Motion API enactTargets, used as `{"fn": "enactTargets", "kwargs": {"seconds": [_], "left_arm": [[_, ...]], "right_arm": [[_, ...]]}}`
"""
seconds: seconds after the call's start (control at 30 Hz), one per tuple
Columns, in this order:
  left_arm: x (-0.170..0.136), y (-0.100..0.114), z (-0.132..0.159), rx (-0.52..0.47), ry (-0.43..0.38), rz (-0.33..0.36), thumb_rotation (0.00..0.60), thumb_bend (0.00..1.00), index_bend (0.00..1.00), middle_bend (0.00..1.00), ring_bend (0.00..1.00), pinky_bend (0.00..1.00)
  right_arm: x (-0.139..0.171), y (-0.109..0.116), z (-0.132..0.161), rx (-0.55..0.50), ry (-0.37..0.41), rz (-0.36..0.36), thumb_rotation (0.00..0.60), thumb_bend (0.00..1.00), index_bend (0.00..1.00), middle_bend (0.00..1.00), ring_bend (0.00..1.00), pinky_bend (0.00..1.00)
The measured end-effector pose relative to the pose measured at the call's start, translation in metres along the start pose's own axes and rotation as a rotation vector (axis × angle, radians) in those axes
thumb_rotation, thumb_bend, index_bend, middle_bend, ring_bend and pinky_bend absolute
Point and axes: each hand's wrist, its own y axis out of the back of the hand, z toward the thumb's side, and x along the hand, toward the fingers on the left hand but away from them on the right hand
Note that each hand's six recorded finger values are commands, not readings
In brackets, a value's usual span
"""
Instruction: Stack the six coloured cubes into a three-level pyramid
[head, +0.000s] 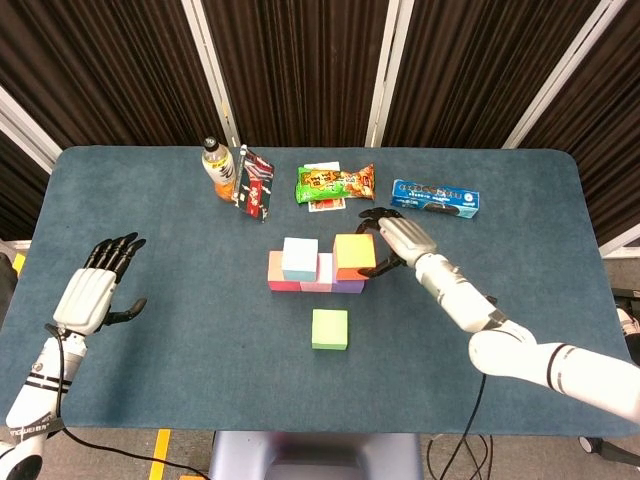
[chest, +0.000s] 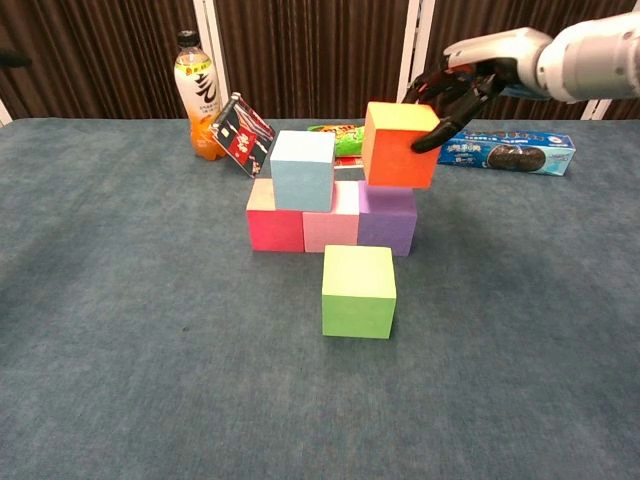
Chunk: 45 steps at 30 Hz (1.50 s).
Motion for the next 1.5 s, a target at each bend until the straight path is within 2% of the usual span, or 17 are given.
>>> {"fn": "enactTargets", "kwargs": {"seconds": [0.47, 1.5], "left_arm": [[-0.006, -0.004, -0.002, -0.04, -0.005, -0.013, 0.6, 0.3, 0.01, 0.0, 0.0, 0.05], [-0.01, -0.011, -0.006, -0.088, -0.006, -0.041, 0.6, 0.3, 0.01, 0.0, 0.0, 0.06]], "right_arm": [[-0.021, -0.019, 0.009, 0.006, -0.004, 0.019, 0.6, 0.34, 0.49, 0.21, 0.05, 0.1], [-0.029, -0.027, 0.014, 0.042, -0.019, 0.008, 0.6, 0.34, 0.48, 0.21, 0.05, 0.09]]}}
